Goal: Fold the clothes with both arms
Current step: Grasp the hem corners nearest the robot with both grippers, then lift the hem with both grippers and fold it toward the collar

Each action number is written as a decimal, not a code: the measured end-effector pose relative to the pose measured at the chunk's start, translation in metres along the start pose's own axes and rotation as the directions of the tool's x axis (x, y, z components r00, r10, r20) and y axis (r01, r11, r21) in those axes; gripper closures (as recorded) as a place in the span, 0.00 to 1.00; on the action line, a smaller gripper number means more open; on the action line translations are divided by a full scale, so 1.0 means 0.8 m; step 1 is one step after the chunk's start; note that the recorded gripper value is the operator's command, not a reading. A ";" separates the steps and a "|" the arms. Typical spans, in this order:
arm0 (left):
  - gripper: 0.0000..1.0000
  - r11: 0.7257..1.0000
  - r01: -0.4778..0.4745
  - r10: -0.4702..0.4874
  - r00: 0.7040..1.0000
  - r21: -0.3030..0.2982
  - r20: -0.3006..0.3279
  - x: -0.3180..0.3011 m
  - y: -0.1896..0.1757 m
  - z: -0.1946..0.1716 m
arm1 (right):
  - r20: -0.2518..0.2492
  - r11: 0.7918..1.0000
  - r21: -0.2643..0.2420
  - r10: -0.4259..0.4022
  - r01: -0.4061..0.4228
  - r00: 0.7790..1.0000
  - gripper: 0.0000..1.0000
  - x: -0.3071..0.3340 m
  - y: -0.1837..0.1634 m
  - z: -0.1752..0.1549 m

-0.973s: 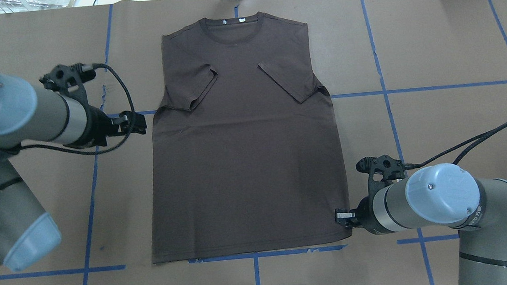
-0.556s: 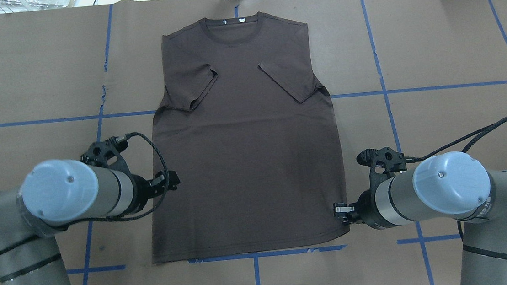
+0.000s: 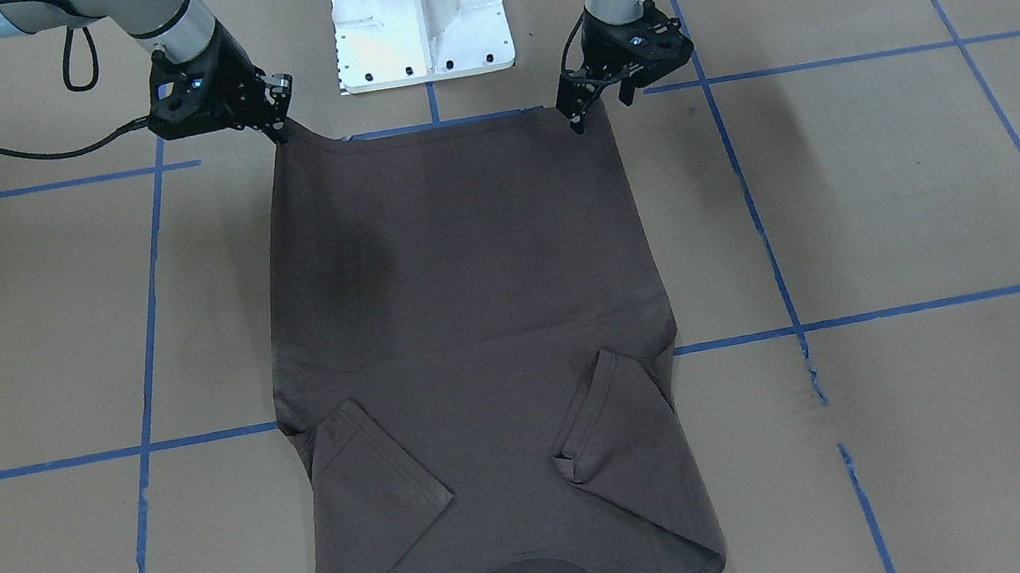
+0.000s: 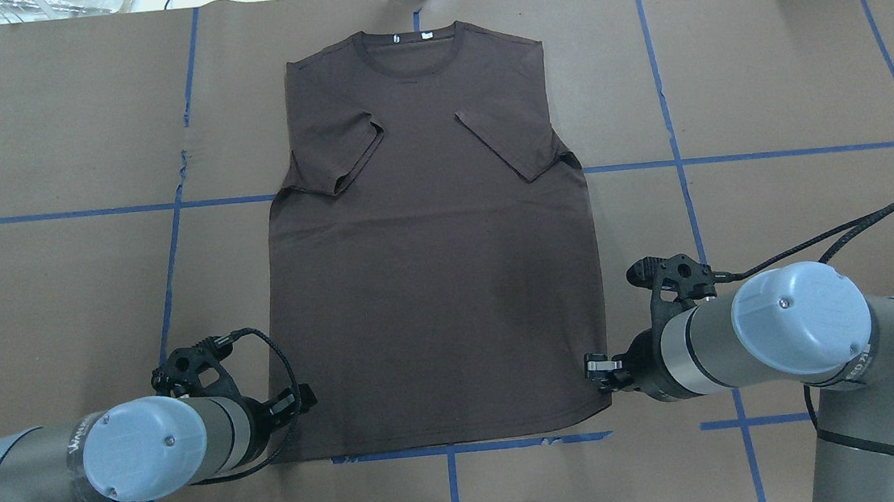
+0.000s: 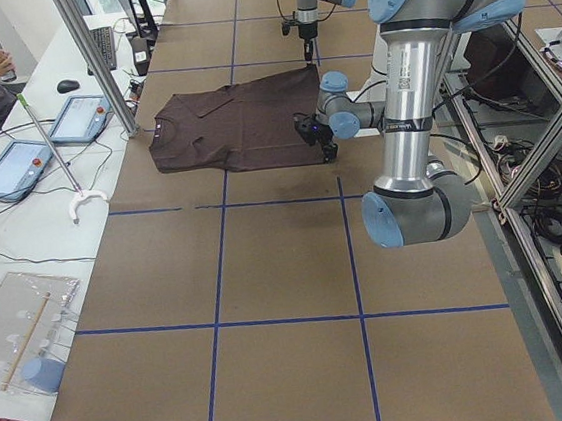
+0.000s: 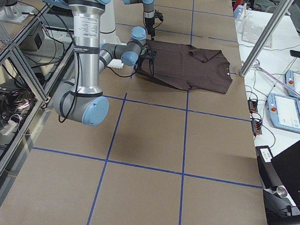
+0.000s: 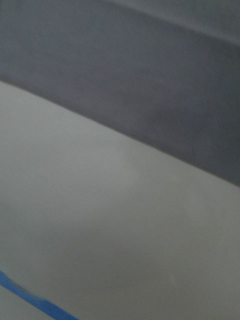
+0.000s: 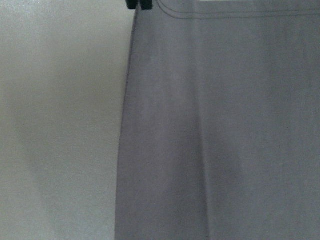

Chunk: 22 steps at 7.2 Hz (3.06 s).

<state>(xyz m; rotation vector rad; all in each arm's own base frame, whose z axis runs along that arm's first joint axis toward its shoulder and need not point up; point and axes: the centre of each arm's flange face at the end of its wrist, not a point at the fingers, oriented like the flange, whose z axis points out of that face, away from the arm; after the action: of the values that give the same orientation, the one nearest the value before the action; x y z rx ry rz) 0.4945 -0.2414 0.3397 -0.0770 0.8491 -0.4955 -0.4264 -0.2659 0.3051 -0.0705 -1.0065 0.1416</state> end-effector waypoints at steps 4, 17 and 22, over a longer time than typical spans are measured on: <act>0.43 1.000 0.013 -0.012 0.999 -0.017 0.052 -0.016 0.030 0.014 | 0.009 1.000 0.001 -0.003 0.003 1.000 1.00 -0.005 0.000 -0.003; 1.00 0.990 -0.096 0.098 0.995 -0.101 0.014 -0.006 0.072 -0.144 | 0.057 0.987 -0.162 0.018 -0.008 0.998 1.00 0.034 0.024 -0.096; 1.00 0.954 -0.167 0.167 0.986 -0.247 -0.022 -0.030 0.119 -0.257 | 0.065 0.968 -0.251 0.021 -0.004 0.998 1.00 0.050 0.040 -0.126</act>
<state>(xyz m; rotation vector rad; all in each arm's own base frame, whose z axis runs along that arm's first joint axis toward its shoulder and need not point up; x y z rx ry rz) 0.3670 -0.1199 0.1955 -0.2335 0.9068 -0.2283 -0.3225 -0.2275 0.2809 -0.3046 -1.0872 0.0274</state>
